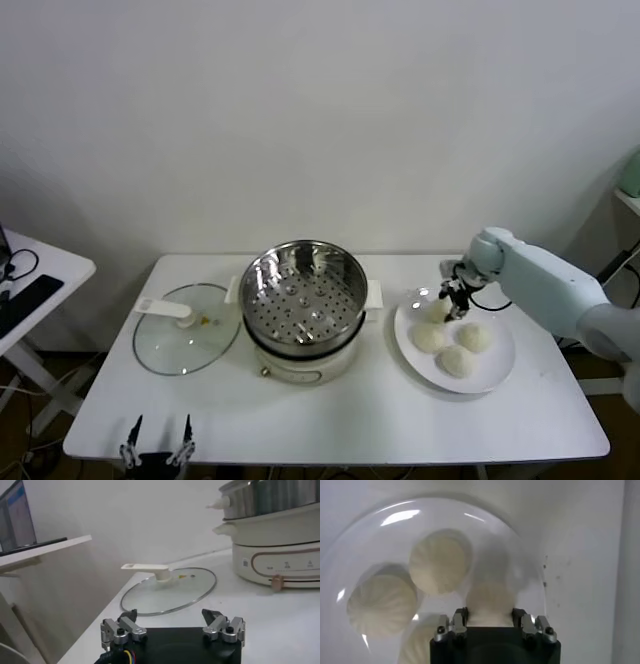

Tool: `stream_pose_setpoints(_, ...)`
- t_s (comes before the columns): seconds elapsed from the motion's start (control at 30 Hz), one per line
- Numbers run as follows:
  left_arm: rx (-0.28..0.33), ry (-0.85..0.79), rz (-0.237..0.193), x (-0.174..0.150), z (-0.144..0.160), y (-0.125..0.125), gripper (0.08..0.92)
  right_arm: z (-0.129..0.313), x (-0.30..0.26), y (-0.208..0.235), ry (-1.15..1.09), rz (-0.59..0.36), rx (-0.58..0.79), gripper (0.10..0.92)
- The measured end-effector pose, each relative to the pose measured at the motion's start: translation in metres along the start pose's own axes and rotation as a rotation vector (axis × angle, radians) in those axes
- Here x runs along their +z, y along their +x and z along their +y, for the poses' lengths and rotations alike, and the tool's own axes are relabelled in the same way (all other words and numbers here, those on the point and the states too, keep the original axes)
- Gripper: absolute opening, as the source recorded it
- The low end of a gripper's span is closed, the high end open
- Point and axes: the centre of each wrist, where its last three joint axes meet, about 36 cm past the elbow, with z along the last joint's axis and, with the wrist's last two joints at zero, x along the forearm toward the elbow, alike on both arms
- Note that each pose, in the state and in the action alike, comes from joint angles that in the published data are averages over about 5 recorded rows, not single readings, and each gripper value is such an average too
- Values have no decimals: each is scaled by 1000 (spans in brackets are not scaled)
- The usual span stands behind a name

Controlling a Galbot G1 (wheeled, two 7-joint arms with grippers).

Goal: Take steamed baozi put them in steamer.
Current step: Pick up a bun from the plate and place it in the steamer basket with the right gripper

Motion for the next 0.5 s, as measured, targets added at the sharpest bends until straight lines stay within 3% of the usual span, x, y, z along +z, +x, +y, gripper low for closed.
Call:
stream_pose_setpoints(0.23, 3, -11, 0, 2, -1, 1, 823, -25, -28, 78, 164, -30, 53, 597)
stream_pose_setpoints(0.5, 8, -19, 1, 3, -1, 1, 823, -44, -100, 165, 462, -87, 136, 607)
